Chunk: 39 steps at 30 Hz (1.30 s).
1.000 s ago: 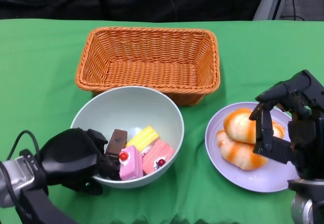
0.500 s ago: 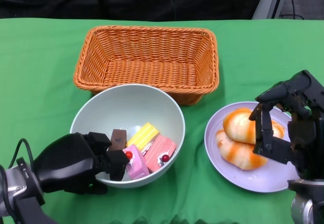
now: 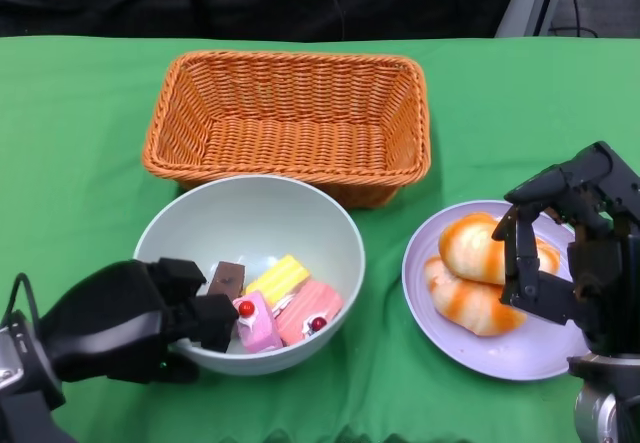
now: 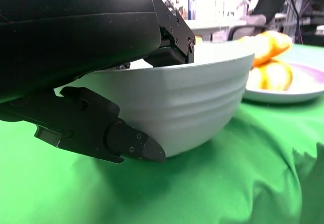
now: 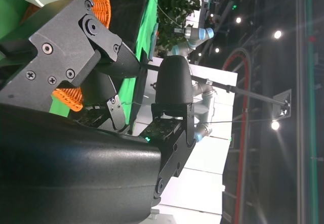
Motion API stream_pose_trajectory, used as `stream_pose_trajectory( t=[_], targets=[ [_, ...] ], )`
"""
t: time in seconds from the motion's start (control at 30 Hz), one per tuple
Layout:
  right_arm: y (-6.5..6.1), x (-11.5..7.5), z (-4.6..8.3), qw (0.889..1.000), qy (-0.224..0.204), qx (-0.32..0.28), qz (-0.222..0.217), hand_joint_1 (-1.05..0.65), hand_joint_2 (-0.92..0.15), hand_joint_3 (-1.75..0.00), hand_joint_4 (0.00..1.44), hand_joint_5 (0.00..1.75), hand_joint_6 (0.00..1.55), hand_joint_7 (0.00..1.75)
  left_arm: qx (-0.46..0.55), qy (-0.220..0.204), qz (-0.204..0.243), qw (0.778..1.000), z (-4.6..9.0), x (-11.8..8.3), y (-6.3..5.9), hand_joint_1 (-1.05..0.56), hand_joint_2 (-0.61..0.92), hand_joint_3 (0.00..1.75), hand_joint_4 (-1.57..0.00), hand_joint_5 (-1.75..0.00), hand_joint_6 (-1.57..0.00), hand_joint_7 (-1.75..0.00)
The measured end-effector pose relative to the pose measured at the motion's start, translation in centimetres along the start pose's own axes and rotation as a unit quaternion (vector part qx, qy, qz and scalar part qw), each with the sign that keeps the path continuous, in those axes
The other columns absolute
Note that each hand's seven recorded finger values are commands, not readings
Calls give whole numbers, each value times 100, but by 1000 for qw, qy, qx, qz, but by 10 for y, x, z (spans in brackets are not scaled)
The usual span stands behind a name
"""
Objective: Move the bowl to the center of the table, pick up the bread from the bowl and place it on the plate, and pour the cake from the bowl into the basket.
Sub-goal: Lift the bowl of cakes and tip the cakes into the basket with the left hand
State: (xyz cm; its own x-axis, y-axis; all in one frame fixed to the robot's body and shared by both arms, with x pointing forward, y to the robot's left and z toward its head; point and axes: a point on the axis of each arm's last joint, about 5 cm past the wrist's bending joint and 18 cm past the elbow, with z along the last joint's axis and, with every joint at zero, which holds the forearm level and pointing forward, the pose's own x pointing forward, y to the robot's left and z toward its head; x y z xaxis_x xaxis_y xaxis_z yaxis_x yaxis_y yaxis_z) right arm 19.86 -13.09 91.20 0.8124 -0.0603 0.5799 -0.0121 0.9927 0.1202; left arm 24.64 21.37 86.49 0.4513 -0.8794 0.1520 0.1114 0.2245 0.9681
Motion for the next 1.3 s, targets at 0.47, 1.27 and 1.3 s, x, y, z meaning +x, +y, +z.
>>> stream_pose_trajectory(
  t=[0.47, 1.27, 1.3],
  targets=[
    [-1, 1, -3, 1000, -2, -5, -1, 0, -39, -138, 71, 170, 63, 139, 1, -29, 95, 995, 2, -2, 14, -8, 92, 32, -68, -175, -53, -169],
    [7, -3, -12, 998, 23, -5, 58, -1, -40, -127, 67, 174, 57, 152, -22, -17, 215, 976, -3, 24, 38, -16, 81, 66, -69, -175, -70, -135],
    [8, -5, -13, 997, 28, 0, 65, 1, -40, -125, 68, 173, 57, 151, -22, -15, 218, 976, -4, 27, 39, -16, 80, 68, -67, -175, -68, -137]
  ],
)
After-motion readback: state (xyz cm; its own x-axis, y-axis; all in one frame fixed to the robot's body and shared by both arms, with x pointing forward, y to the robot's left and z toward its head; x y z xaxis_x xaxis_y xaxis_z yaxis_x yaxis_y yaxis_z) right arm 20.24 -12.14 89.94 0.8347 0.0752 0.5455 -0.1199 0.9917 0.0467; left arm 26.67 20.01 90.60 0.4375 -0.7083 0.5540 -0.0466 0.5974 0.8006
